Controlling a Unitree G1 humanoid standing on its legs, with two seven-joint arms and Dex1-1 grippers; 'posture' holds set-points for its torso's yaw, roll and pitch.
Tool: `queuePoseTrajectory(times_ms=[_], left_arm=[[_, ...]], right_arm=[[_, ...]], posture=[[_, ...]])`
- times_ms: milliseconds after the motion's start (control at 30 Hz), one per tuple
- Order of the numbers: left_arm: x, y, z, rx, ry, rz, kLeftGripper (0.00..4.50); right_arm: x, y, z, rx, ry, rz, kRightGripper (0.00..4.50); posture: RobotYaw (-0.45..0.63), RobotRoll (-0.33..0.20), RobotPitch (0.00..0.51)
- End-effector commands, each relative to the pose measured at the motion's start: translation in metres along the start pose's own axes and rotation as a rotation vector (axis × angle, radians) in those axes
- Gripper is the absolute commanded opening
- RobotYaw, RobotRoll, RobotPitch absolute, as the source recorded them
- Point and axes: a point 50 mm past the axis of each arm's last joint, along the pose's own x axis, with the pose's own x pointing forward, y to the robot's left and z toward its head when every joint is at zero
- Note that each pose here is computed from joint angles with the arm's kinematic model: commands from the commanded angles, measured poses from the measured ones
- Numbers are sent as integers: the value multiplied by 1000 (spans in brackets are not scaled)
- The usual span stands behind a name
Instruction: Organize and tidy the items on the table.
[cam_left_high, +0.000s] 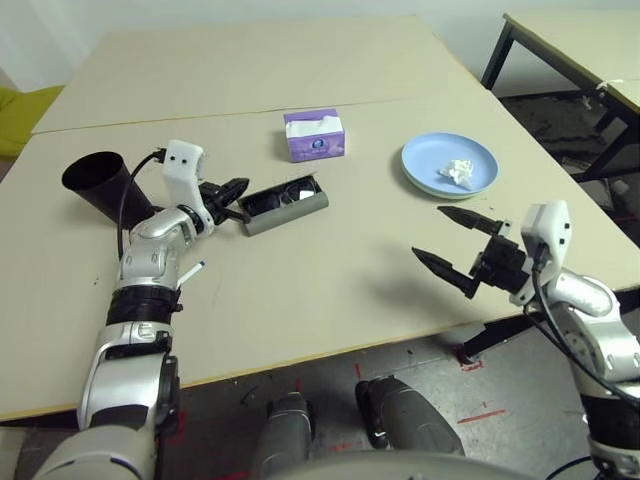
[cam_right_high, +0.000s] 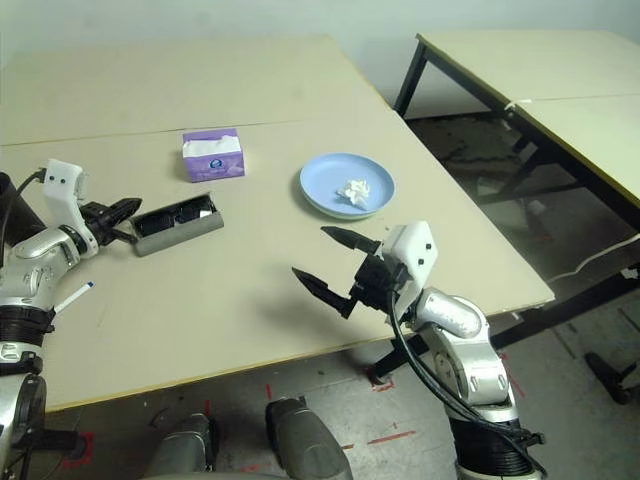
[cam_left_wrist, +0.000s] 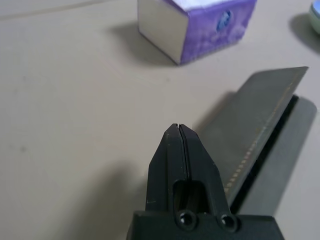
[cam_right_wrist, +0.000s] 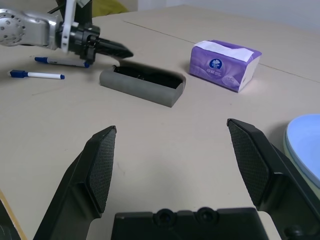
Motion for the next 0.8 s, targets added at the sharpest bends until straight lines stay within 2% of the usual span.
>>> queuePoseTrajectory(times_ms=[33, 467, 633, 800], left_arm=[[-6, -6, -6, 19, 51, -48, 19], [-16, -22, -17, 33, 118, -147, 19], [-19, -35, -22, 46, 149, -210, 19], [-22, -37, -23, 56, 166, -227, 19]], right_arm=[[3, 1, -1, 9, -6, 9, 4500], [6, 3, -5, 36, -13, 17, 4500], [3, 5, -7, 48, -10, 55, 4500], [2, 8, -10, 42, 18, 106, 4500]], posture=[[-254, 0, 115], [-237, 0, 117], [-234, 0, 118], [-229, 0, 119]])
